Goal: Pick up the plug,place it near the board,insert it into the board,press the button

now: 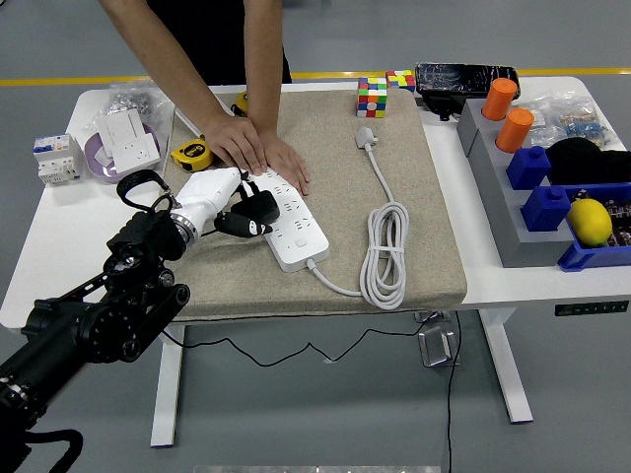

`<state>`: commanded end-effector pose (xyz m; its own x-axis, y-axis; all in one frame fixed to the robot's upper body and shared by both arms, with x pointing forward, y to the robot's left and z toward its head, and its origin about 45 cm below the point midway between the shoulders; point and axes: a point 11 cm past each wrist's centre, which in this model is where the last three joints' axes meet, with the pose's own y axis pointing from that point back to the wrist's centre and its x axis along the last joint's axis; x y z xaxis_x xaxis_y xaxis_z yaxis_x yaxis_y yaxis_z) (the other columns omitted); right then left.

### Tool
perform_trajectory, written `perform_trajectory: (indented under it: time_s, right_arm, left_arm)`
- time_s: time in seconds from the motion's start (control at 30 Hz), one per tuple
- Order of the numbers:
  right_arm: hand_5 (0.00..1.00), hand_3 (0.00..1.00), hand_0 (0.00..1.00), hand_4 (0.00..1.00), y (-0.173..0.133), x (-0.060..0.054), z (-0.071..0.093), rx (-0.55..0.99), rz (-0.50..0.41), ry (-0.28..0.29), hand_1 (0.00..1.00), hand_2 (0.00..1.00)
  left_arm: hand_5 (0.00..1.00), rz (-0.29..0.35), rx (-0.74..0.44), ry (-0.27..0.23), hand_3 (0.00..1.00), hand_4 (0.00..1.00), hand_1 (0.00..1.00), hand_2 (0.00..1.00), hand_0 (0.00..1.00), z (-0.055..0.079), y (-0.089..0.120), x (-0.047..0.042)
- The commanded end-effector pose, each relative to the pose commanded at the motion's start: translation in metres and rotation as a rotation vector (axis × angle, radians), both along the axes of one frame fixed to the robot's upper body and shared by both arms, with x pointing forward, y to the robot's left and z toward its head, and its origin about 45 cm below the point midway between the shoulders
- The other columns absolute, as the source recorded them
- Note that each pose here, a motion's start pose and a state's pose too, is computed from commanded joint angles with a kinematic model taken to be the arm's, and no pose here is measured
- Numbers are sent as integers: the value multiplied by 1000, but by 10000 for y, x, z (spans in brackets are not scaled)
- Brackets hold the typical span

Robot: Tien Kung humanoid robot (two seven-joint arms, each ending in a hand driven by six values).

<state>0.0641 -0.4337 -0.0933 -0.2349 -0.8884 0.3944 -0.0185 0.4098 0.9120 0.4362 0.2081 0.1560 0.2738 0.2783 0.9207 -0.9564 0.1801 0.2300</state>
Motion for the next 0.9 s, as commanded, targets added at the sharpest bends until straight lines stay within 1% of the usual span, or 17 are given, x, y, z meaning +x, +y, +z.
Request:
perform_trajectory:
  time_s: [0.03,0.2,0.23,0.4,0.43,0.6,0.63,0.67,0.8,0.83,0.9]
  right_arm:
    - [841,776,864,998,0,0,0,0,1,0,794,756]
    - [841,776,864,998,-2,2,1,0,1,0,794,756]
    - [841,776,863,998,-2,2,1,0,1,0,793,757]
    - [841,776,863,998,-1,2,1,0,1,0,793,757]
    - [841,776,863,998,-1,1,0,0,1,0,793,757]
    - [841,776,863,998,-6,-2,2,-1,-1,0,793,757]
    - [840,776,864,998,-5,-1,2,-1,-1,0,793,757]
    - [840,776,864,998,-4,1,1,-1,-1,-1,793,757]
    - [840,776,864,998,5,7,0,1,-1,-3,793,757]
    - [841,776,865,998,6,4,-1,1,-1,-2,793,756]
    - [841,776,865,998,5,-9,-4,1,-2,1,793,756]
  left_arm:
    - [429,1,4,-2,445,864,593,485,417,-3,2,2]
    - [429,8,10,-10,445,864,593,485,417,-12,9,10]
    - [391,9,13,-14,444,779,497,459,382,-11,9,14]
    - [391,12,15,-30,444,779,497,459,382,8,10,26]
    - [323,10,17,-30,403,670,423,379,361,10,8,27]
    - [323,2,33,-20,403,670,423,379,361,-5,3,24]
    - [330,1,34,-19,369,674,384,344,356,-9,4,22]
    - [330,2,35,-19,369,674,384,344,356,-13,8,20]
    - [330,19,23,-23,369,674,384,344,356,-18,67,18]
    - [318,23,20,-26,343,625,380,332,361,-11,82,20]
    - [318,32,8,-41,343,625,380,332,361,23,112,27]
